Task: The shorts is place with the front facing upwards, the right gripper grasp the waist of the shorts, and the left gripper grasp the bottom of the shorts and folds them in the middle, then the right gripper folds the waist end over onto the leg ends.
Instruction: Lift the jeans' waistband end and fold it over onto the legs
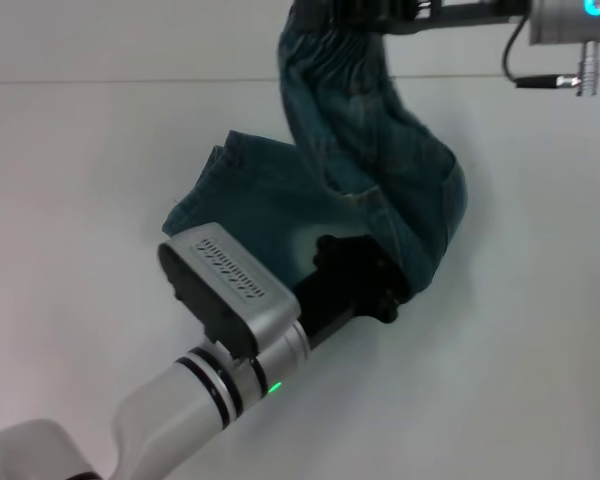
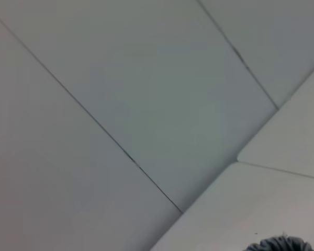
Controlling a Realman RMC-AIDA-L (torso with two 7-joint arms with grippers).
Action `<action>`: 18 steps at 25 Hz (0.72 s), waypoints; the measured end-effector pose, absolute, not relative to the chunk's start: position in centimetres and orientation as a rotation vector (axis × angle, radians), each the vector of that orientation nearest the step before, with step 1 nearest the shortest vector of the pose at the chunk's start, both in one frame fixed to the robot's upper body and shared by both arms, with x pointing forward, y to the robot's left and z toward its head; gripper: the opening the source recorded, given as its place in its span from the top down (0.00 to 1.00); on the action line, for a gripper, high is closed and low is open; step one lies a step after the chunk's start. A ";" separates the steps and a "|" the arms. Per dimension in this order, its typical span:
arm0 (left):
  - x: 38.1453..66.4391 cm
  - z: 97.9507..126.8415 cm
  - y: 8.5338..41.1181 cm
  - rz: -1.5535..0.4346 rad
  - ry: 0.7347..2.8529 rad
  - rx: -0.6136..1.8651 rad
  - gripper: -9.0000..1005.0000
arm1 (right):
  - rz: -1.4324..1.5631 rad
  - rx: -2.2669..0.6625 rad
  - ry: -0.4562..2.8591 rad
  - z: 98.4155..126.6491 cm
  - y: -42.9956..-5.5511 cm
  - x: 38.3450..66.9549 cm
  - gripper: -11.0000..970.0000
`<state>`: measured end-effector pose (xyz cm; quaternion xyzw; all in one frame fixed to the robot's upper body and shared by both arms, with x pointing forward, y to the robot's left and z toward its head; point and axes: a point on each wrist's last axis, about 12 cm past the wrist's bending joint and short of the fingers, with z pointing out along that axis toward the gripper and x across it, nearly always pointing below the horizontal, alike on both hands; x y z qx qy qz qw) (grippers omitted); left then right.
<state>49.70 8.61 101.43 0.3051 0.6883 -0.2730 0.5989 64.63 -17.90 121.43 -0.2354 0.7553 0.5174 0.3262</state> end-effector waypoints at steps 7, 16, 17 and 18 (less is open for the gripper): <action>49.5 101.3 9.5 -0.616 1.582 0.674 0.92 | 1.320 -0.599 2.043 119.7 -15.1 65.3 0.93; 49.6 101.0 10.4 -0.590 1.599 0.640 0.92 | 1.280 -0.622 2.082 118.9 -14.8 65.1 0.85; 49.5 100.9 10.7 -0.585 1.602 0.634 0.92 | 1.285 -0.621 2.078 119.0 -15.0 65.1 0.77; 49.5 100.8 10.9 -0.579 1.602 0.625 0.92 | 1.296 -0.616 2.066 119.1 -15.4 65.0 0.70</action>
